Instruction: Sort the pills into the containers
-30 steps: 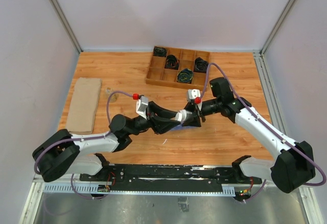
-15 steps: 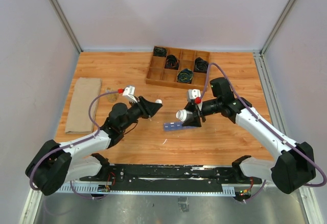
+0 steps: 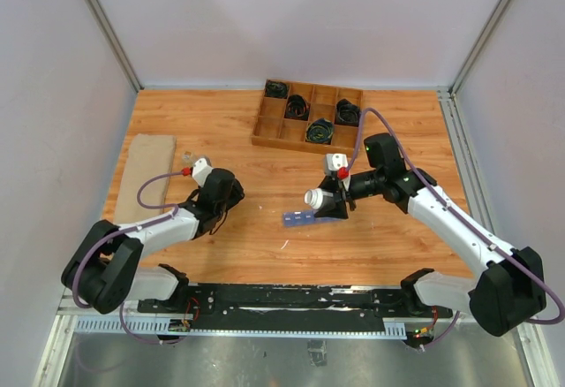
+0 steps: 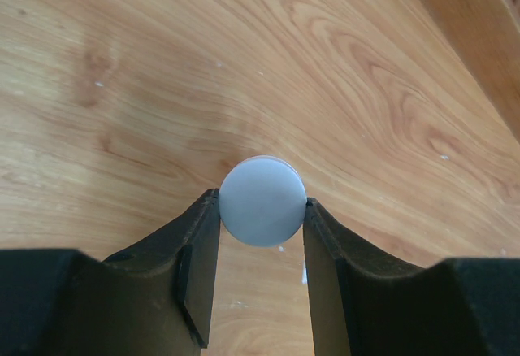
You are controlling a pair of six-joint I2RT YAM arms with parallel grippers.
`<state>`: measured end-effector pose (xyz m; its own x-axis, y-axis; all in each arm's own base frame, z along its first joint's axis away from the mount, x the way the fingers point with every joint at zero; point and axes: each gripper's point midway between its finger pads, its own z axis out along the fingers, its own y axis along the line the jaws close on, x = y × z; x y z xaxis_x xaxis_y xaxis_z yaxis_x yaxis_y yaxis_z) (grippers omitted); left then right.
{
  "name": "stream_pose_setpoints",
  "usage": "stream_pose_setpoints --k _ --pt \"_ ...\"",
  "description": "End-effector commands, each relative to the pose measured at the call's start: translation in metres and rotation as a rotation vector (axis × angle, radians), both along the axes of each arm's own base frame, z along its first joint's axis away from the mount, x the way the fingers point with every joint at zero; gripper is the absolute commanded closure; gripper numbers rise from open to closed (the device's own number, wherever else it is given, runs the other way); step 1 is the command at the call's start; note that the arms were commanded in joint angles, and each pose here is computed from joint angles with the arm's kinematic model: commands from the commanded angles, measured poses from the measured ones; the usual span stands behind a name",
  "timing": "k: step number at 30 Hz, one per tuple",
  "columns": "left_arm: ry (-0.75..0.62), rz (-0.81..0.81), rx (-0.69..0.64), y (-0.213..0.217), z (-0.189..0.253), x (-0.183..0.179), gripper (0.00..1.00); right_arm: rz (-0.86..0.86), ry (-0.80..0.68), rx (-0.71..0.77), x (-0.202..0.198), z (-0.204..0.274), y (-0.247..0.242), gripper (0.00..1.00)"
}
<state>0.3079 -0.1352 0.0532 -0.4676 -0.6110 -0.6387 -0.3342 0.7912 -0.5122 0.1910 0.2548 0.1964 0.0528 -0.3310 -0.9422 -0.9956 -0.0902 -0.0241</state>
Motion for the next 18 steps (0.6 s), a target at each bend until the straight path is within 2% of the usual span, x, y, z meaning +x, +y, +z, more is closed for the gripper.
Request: stream_pose_setpoints --k 1,4,11,14,18 --pt "0.012 0.135 0.076 0.026 -0.003 0.004 0.57 -0.030 -0.016 0.031 0.008 0.013 -0.006 0.99" --pt "0.010 0.143 0.077 0.027 -0.002 0.004 0.42 -0.032 -0.019 0.034 0.009 0.014 -0.007 0.99" --pt "0.004 0.100 0.035 0.023 0.010 -0.006 0.17 -0.047 -0.026 0.072 0.010 0.029 -0.013 0.99" --pt "-0.020 0.020 -0.034 0.010 0.025 -0.016 0.13 -0.089 -0.035 0.123 0.014 0.055 -0.021 0.99" --pt "-0.111 -0.097 -0.139 -0.007 0.057 -0.029 0.12 -0.343 -0.148 0.223 0.046 0.125 -0.052 0.99"
